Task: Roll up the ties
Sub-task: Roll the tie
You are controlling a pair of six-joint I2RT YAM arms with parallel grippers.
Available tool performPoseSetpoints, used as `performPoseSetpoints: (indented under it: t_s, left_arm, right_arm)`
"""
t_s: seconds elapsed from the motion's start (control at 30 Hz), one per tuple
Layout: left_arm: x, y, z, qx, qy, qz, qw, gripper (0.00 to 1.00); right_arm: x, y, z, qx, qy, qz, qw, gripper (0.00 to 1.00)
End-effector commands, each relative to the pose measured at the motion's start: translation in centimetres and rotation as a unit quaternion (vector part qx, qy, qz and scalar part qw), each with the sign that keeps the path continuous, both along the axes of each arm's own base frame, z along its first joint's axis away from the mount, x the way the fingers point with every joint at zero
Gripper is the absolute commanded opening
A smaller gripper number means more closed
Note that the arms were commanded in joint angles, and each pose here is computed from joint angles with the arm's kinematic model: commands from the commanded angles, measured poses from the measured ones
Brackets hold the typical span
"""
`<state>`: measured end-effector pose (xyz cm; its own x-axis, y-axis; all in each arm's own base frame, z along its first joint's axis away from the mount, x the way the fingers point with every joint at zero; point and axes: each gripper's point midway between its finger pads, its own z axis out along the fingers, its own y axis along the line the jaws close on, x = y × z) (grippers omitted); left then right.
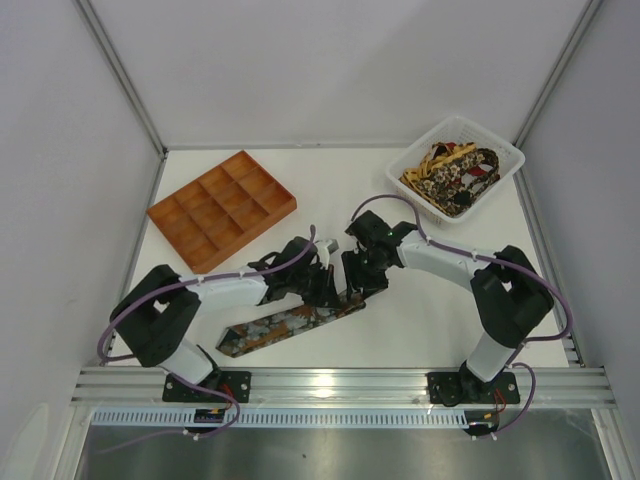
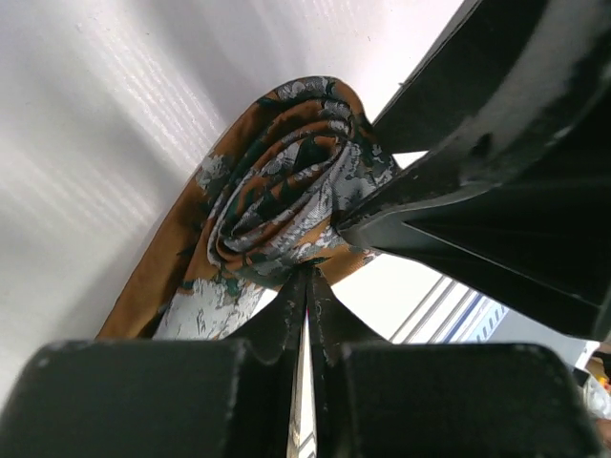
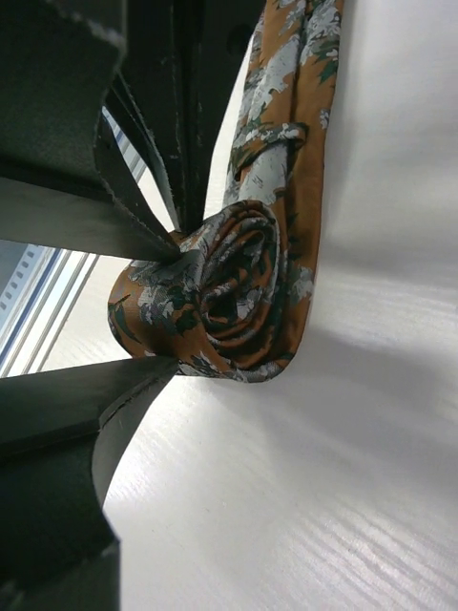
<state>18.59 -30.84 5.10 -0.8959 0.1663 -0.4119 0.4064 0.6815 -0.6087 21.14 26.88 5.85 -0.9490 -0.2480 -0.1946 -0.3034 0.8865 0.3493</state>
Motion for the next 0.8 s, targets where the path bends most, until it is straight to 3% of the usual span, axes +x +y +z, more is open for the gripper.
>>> performPoseSetpoints:
  t_s: [0.0, 0.1, 0.23, 0.33, 0.43, 0.77]
  left_arm:
    - [1.2, -2.1, 1.7, -0.037, -0.013, -0.008, 0.999, 0.06]
    - [1.4, -2.3, 1.0, -0.031, -0.007, -0.011, 0.999, 0.06]
    - [1.4, -2.1, 0.1, -0.021, -0.001, -0.007, 1.000, 0.06]
    - [1.4, -1.9, -0.3, -0.017, 0.001, -0.006, 1.000, 0.06]
    - [1.4, -1.9, -0.4, -0.016, 0.001, -0.006, 1.000, 0.06]
    - [1.4, -1.1, -1.2, -0.013, 0.006, 0.002, 1.000, 0.06]
  right_arm:
    - [0.5, 0.0, 1.2, 0.032, -0.008, -0.010, 0.999, 0.51]
    - [0.9, -0.6, 1.1, 0.064, -0.002, -0.015, 0.998, 0.55]
    - [0.7, -0.8, 1.2, 0.116, 0.000, -0.005, 0.993, 0.76]
    - [0.7, -0.7, 1.0, 0.156, -0.003, 0.005, 0.988, 0.80]
    - [0.8, -0.3, 1.1, 0.198, -0.011, 0.015, 0.980, 0.81]
    - [1.4, 1.0, -1.4, 0.240, -0.004, 0.032, 0.970, 0.76]
